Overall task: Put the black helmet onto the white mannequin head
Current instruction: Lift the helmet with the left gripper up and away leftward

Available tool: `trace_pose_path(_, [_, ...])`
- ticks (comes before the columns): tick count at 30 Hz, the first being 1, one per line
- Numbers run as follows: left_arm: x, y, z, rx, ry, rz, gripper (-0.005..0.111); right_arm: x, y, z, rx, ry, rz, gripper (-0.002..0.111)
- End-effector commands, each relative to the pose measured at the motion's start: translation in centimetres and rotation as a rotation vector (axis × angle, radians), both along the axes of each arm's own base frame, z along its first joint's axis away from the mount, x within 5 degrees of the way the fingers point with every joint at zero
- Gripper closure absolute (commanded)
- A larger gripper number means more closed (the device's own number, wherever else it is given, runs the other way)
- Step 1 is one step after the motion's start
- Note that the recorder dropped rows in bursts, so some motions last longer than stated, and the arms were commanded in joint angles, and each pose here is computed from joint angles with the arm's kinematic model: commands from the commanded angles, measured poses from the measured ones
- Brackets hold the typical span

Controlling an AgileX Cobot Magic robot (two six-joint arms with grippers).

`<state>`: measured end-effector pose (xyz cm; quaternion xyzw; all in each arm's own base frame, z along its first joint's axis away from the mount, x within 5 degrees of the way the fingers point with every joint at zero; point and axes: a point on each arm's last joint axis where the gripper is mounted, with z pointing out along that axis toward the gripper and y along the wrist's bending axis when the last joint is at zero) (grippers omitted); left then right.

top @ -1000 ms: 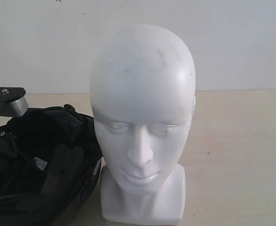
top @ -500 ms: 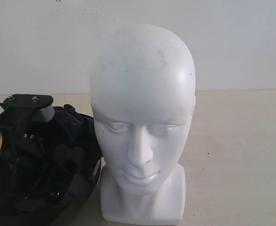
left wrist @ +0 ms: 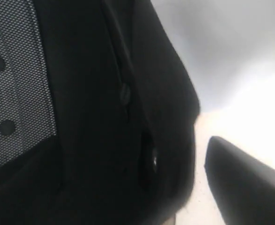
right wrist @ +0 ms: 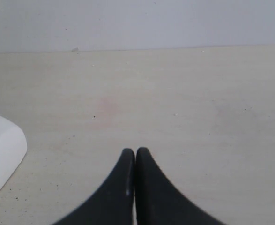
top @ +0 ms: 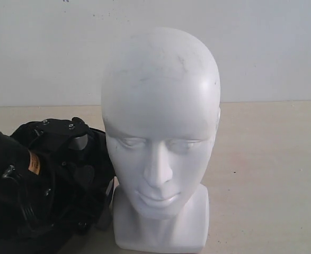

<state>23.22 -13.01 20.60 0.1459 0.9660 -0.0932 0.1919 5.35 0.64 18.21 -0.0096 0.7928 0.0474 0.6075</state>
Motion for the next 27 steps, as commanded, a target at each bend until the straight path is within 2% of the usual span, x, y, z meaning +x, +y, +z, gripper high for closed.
trace_pose_path(1, [0.6,-0.5,-0.4,-0.012,-0.020,-0.004,0.028,0.0,0.0,0.1,-0.002,-0.016,0.000,0.108])
trace_pose_path(12, [1.1,-0.7,-1.5,0.000,0.005,0.002,0.030,0.0,0.0,0.1,-0.002,-0.016,0.000,0.108])
trace_pose_path(14, [1.0,-0.7,-1.6,-0.003,0.013,0.017,0.039,0.0,0.0,0.1,-0.002,-0.016,0.000,0.108])
trace_pose_path(16, [1.0,-0.6,-1.6,-0.002,0.021,0.024,0.058,0.0,0.0,0.1,-0.002,-0.016,0.000,0.108])
trace_pose_path(17, [0.9,-0.6,-1.6,0.006,0.026,0.020,0.077,0.0,0.0,0.1,-0.002,-0.016,0.000,0.108])
trace_pose_path(19, [0.9,-0.5,-1.6,0.011,0.026,0.016,0.103,0.0,0.0,0.1,-0.002,-0.016,0.000,0.108])
trace_pose_path(24, [0.9,-0.2,-1.6,0.055,0.026,0.014,0.102,0.0,0.0,0.1,-0.002,-0.016,0.000,0.108])
trace_pose_path(27, [0.7,0.6,-1.2,0.128,0.023,0.024,0.102,0.0,0.0,0.1,-0.002,-0.016,0.000,0.108])
